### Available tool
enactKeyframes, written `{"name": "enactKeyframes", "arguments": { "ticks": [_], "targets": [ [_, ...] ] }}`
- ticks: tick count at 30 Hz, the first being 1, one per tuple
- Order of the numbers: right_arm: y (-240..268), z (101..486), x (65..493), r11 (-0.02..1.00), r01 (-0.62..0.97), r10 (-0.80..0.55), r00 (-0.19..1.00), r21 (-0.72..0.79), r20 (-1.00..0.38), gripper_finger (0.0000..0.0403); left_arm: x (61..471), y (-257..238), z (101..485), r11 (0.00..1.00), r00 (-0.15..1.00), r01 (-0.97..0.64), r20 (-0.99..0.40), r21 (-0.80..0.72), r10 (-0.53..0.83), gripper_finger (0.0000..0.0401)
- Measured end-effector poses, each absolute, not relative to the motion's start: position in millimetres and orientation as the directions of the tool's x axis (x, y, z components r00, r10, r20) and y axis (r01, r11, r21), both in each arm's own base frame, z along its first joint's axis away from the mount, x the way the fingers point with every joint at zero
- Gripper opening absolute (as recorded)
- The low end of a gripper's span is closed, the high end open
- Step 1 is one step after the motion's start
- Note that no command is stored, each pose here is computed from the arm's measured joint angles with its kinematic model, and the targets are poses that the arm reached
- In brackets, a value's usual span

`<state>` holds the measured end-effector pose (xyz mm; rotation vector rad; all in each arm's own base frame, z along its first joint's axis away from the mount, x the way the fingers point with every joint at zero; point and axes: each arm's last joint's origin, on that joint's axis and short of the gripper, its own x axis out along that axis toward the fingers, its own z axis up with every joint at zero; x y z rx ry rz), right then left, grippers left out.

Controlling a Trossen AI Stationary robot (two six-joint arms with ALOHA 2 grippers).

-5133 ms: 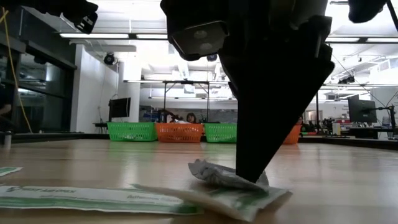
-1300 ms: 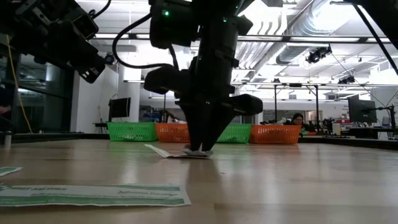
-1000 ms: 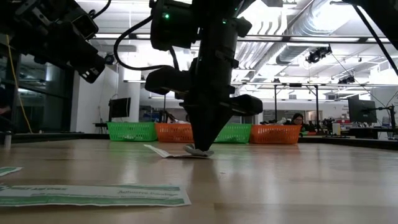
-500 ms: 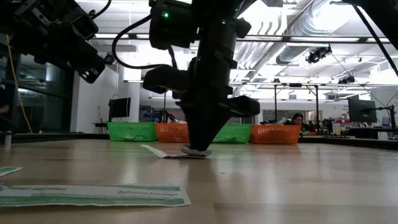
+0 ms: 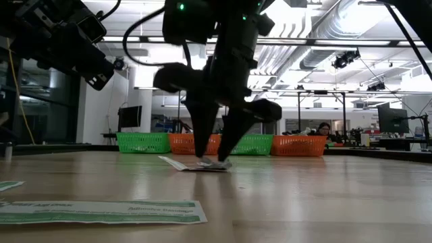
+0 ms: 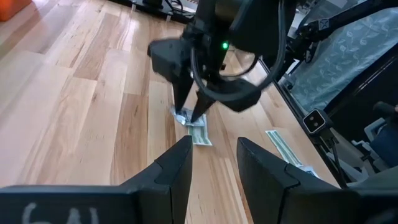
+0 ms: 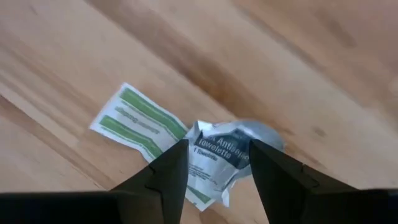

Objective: Pick & Place First Aid Supplies
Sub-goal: Put the top gray towelette pack in the left orange bin

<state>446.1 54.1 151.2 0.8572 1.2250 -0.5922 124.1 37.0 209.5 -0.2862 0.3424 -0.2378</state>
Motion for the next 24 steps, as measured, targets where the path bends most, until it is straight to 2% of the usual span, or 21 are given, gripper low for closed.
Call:
{"name": "enactKeyframes", "arguments": {
  "ticks": [7,13,24],
  "targets": [
    [52.4,164.0,444.6,0.531,0.809,0.023,0.286,0.254,-0.958,0.0162,124.0,37.0,209.3,0.933,0.914,0.181,-0.297,-0.313,-0.277,0.0124],
    [51.8,162.9,436.2,0.47,0.863,0.015,0.202,0.185,-0.979,0.0162,123.9,36.8,209.0,0.931,0.912,0.183,-0.299,-0.316,-0.28,0.0124],
    [51.6,150.3,437.7,0.44,0.885,-0.01,0.172,0.15,-0.985,0.0162,123.9,36.8,209.1,0.931,0.912,0.183,-0.298,-0.315,-0.281,0.0124]
  ]
}}
